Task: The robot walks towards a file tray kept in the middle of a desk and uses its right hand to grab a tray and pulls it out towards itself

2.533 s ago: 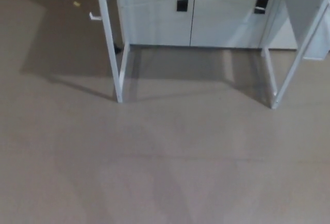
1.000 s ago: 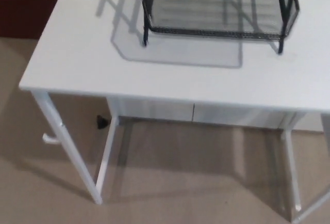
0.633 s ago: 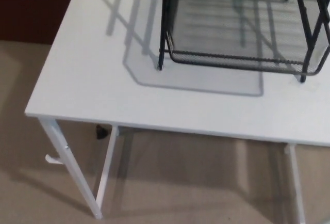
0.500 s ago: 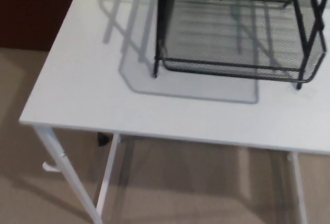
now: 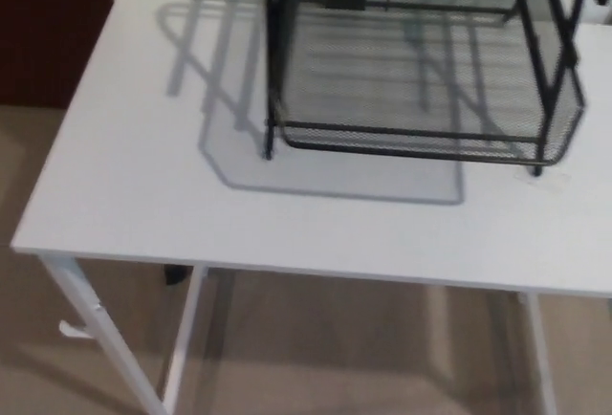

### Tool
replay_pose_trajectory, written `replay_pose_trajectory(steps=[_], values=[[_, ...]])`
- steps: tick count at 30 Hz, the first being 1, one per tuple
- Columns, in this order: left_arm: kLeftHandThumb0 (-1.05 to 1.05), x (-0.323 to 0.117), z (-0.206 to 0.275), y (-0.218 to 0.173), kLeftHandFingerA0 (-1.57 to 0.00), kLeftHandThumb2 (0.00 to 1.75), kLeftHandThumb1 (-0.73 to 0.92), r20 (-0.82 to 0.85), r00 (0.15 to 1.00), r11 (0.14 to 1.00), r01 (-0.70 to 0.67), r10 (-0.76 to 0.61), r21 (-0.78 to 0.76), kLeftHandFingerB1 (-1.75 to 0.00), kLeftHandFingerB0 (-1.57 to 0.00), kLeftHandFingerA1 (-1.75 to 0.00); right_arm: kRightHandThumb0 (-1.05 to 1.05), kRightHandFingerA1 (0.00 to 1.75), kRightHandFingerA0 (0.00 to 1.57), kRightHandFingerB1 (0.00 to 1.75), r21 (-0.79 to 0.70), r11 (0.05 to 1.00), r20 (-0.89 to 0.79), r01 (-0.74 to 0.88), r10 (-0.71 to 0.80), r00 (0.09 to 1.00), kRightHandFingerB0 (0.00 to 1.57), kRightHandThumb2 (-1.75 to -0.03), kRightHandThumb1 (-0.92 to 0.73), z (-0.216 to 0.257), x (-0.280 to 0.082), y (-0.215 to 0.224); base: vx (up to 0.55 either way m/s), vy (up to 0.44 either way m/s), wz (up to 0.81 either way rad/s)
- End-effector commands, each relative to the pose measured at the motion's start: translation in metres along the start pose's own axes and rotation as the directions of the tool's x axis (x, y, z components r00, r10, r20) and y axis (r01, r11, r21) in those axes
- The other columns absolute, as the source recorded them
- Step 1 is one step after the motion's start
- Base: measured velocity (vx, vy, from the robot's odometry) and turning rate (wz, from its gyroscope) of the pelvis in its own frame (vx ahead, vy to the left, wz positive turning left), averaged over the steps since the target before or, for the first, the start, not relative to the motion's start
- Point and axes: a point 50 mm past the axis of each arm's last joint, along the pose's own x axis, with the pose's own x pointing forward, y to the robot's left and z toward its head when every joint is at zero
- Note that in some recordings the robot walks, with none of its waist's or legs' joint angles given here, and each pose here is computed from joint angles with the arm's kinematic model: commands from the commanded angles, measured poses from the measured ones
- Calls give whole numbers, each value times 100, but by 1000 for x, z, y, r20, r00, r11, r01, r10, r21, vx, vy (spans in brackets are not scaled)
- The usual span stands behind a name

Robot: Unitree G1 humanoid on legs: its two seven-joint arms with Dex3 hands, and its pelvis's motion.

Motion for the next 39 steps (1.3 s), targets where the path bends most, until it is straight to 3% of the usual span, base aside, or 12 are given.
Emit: replay_pose_trajectory(steps=[1, 3, 4, 8, 39], values=[[-65, -1, 4, 5, -44, 58, 41, 37, 999, 1000, -2, 1, 9, -54, -38, -41, -44, 57, 56, 45, -8, 1000, 7, 5, -5, 1000, 31, -76, -55, 1, 0, -4, -144, 144, 13], [-61, -4, -1, 3, -44, 60, 40, 31, 1000, 1000, 3, -4, 12, -53, -37, -41, -44, 56, 55, 44, -11, 1000, -4, 1, -1, 1000, 30, -75, -56, -3, -3, -3, 69, 84, 1], [-63, -6, -5, 2, -48, 57, 41, 10, 1000, 1000, 3, -3, 17, -52, -37, -42, -34, 47, 59, 35, -9, 1000, -17, -2, 2, 1000, 36, -59, -67, -7, -6, -3, 98, 51, 6], [-65, -11, -12, -1, -48, 57, 41, 7, 1000, 999, 10, -10, 35, -52, -37, -42, -37, 46, 56, 36, -70, 997, -39, -30, 28, 999, 33, -60, -68, -15, -8, -5, 128, -19, 8], [-65, -25, -28, 9, -48, 57, 41, -33, 999, 1000, -22, 23, 18, -52, -37, -42, -37, 46, 56, 36, -97, 993, -51, -70, 65, 997, 33, -60, -68, -20, -8, 9, 9, -6, 1]])
